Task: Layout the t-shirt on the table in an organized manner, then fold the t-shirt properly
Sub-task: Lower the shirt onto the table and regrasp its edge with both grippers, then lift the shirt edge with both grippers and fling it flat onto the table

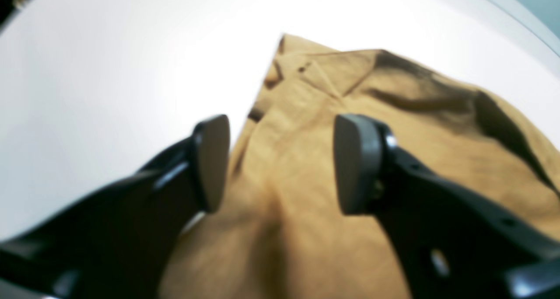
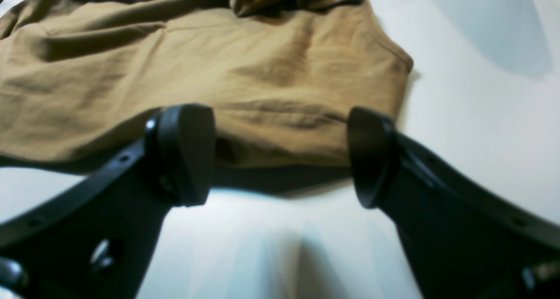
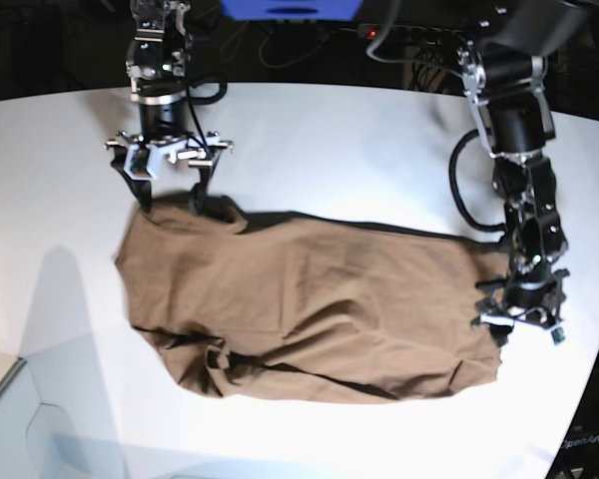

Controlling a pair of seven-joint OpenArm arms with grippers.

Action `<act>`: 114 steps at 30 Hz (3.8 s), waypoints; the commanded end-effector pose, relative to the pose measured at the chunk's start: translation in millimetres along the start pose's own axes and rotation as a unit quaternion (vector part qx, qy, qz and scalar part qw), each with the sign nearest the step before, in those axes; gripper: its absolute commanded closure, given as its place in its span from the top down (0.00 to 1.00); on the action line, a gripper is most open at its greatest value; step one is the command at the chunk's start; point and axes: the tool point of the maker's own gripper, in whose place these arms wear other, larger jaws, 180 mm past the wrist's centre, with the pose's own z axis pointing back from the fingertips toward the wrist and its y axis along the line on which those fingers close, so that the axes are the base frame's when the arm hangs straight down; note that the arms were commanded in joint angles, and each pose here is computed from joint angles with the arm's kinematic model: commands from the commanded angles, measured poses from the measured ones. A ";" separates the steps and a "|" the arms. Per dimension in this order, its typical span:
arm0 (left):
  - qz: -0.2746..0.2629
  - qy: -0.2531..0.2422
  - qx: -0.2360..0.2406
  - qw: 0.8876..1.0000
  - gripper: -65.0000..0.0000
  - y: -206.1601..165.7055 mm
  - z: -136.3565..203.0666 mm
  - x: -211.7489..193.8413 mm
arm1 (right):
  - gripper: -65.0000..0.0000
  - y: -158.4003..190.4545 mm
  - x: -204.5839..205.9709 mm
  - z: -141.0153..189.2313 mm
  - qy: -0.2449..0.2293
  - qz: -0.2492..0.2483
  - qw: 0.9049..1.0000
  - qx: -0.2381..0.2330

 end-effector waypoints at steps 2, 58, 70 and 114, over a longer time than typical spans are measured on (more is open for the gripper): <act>-0.016 -0.031 0.005 0.999 0.64 12.7 8.5 18.3 | 0.73 0.7 14.7 -2.1 -0.028 -0.002 1.000 0.002; -0.039 0.082 0.044 0.995 0.00 61.3 19.0 -78.1 | 0.73 -45.2 -8.7 -27.6 0.122 0.039 0.991 -0.027; -0.037 0.083 0.043 0.995 0.00 59.1 19.4 -80.4 | 0.60 -43.5 -47.2 -19.7 0.170 0.030 0.985 -0.021; 0.000 0.063 -0.079 0.995 0.00 -17.1 44.0 68.7 | 0.00 -36.1 156.4 -63.4 0.134 0.276 0.950 0.057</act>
